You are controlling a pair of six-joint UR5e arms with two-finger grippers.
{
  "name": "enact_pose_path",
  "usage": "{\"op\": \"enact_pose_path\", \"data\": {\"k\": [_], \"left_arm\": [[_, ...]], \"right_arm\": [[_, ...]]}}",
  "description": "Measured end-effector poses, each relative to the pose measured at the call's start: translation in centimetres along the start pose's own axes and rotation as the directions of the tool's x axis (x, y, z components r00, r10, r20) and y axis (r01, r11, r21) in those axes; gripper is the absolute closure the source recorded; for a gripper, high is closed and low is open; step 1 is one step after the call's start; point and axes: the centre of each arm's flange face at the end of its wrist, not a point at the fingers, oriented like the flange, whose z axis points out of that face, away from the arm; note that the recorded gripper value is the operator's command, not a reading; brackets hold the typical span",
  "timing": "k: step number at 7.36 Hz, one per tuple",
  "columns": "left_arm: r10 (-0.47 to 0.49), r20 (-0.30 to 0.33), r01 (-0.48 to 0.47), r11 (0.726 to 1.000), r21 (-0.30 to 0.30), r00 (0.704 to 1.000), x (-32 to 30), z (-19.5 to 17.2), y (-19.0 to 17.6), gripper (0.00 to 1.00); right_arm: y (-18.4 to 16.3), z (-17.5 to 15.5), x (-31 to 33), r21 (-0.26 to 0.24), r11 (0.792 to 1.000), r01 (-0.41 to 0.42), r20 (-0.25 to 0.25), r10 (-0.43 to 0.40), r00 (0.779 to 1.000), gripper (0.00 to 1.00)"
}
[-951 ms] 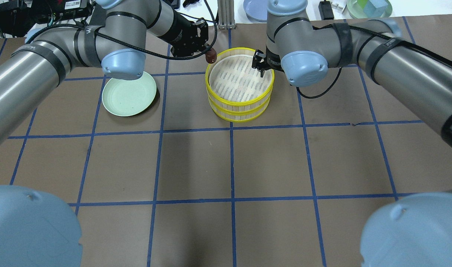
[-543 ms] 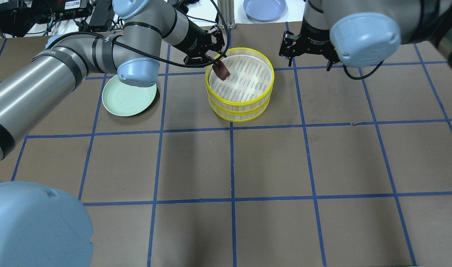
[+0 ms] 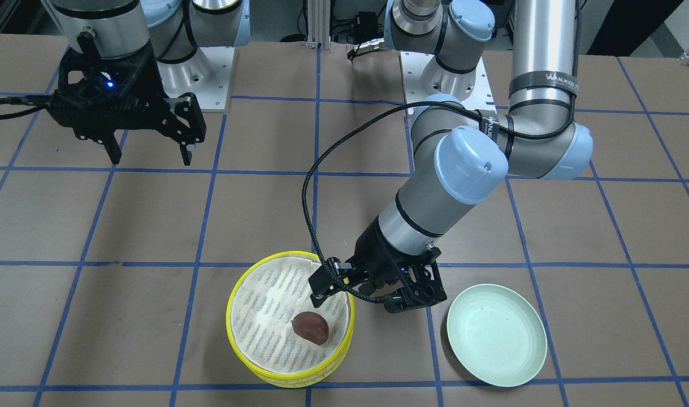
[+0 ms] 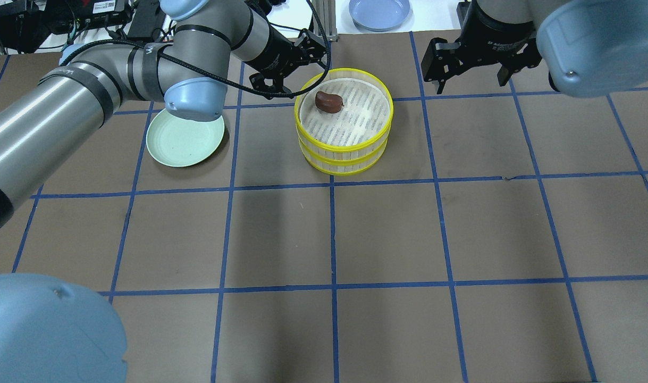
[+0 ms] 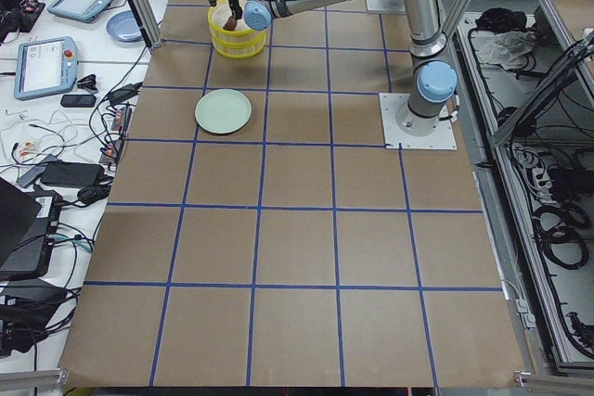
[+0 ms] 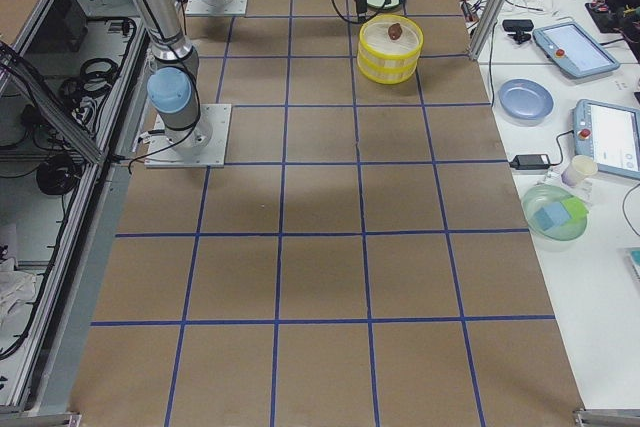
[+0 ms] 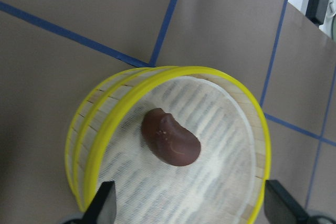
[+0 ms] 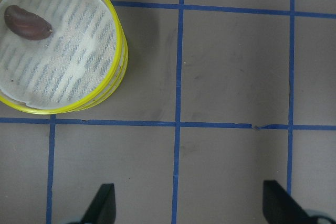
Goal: Stack buns with steamer
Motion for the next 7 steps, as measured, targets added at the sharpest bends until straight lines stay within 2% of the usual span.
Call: {"op": "enact_pose_path", "data": {"k": [1,2,4,5,7], "left_arm": [[0.103,0.110,-0.106,0.994,0.019,0.989,-1.4,-1.2,-0.5,0.00],[0.176,0.199,-0.184,0.983,0.018,0.964,-3.5,-3.3,-1.7,0.00],[0.251,0.361,-0.257,0.966,-0.032,0.898,-8.7,-10.1,-3.5,0.00],[0.258,0.410,-0.256,0.965,-0.062,0.874,-10.4,-13.5,-3.4,0.00],[0.252,0.440,-0.232,0.968,-0.100,0.862,-11.4,-18.0,-1.7,0.00]], "right_arm": [[0.2,-0.5,0.0,0.006,1.000,0.011,0.012,-0.012,1.000,0.00],[0.5,-1.1,0.0,0.017,1.000,0.014,0.020,-0.014,1.000,0.00],[1.1,-2.3,0.0,0.038,0.999,0.010,0.025,-0.011,1.000,0.00],[1.3,-2.5,0.0,0.035,0.999,0.006,0.034,-0.007,0.999,0.00],[1.7,-2.7,-0.2,0.013,1.000,0.002,0.061,-0.002,0.998,0.00]]}}
